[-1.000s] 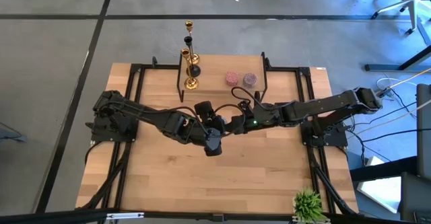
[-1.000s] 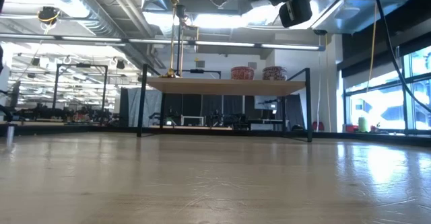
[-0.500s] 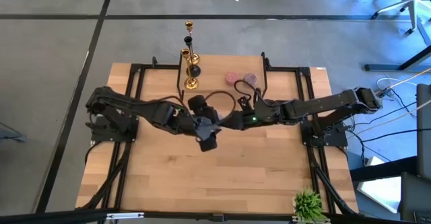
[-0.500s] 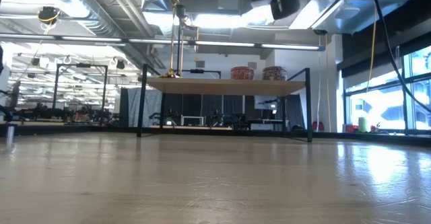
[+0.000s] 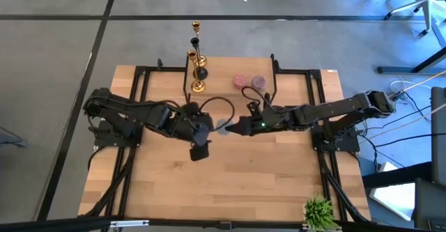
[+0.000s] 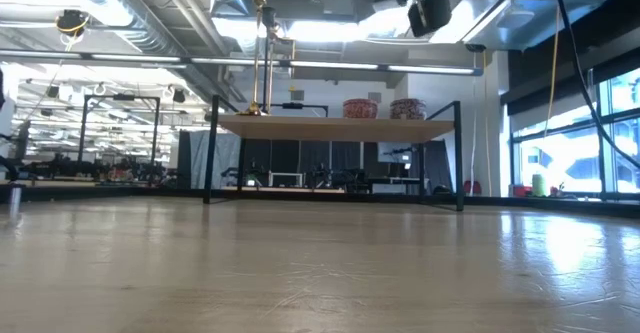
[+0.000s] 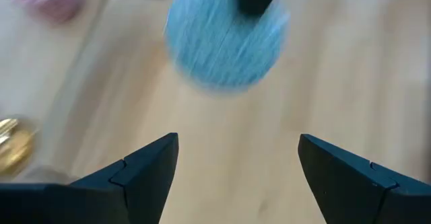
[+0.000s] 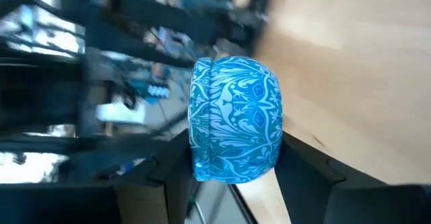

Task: Pick & Place candle stick holders
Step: Put the blue candle on the shelf

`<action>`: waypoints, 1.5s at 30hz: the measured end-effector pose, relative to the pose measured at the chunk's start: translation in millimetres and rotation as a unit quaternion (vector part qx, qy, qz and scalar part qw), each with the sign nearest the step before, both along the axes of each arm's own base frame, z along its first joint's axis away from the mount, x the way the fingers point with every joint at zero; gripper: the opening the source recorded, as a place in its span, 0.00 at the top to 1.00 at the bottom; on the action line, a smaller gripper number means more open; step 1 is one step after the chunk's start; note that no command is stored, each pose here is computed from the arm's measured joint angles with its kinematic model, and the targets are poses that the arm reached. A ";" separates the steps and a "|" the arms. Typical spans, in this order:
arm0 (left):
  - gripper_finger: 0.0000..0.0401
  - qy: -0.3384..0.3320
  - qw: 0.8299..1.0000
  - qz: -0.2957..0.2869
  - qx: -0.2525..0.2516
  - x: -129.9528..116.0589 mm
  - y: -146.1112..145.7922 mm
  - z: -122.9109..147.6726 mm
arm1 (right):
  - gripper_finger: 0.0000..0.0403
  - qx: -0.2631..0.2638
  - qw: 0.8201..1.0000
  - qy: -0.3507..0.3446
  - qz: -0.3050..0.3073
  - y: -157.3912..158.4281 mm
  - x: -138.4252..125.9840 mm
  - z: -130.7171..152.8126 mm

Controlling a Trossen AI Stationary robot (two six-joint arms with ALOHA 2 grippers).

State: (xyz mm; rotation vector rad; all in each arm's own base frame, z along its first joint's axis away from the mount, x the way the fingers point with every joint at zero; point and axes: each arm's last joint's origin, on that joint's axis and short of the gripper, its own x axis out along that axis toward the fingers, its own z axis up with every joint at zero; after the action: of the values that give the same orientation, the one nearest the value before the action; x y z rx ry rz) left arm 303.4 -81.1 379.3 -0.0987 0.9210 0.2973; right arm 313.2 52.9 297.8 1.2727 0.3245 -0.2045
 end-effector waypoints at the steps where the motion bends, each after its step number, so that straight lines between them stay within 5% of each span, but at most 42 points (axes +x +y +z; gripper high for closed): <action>1: 0.24 0.015 1.000 0.014 0.012 -3.7 0.2 -1.9 | 0.56 0.000 1.000 -0.011 -0.010 -0.4 0.7 2.0; 11: 0.24 -0.016 0.996 0.088 0.017 -31.0 -2.0 13.2 | 0.56 -0.009 0.970 -0.210 -0.118 -39.6 -8.2 55.9; 18: 0.24 -0.087 0.988 0.124 -0.021 -66.2 -10.1 32.7 | 0.56 -0.006 0.965 -0.250 -0.073 -94.2 -40.1 83.9; 26: 0.24 -0.165 0.968 0.171 -0.084 -109.4 -11.7 32.6 | 0.56 0.046 0.984 -0.169 0.015 -149.0 -73.1 77.0; 31: 0.24 -0.202 0.956 0.181 -0.111 -113.2 -15.3 18.5 | 0.56 0.110 0.988 -0.090 -0.052 -188.3 -88.5 60.5; 35: 0.24 -0.224 0.946 0.194 -0.134 -101.9 -17.9 2.0 | 0.56 0.086 0.992 -0.053 -0.081 -206.7 -92.8 70.3; 41: 0.25 -0.278 0.891 0.284 -0.219 -81.2 -13.8 -50.0 | 0.56 -0.013 0.999 -0.041 -0.021 -193.4 -82.7 116.9; 43: 0.26 -0.320 0.857 0.294 -0.276 -73.9 -11.4 -69.5 | 0.56 -0.046 0.999 -0.025 -0.006 -183.1 -81.6 131.8; 45: 0.27 -0.377 0.804 0.297 -0.351 -68.5 -5.9 -90.9 | 0.56 -0.069 0.998 0.009 -0.001 -172.4 -81.6 140.3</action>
State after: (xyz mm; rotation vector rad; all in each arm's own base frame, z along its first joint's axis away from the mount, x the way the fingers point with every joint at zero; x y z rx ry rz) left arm 234.9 -87.0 288.3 -1.1371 0.1248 0.4358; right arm 231.5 -119.5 438.1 1.1346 0.3187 -0.2369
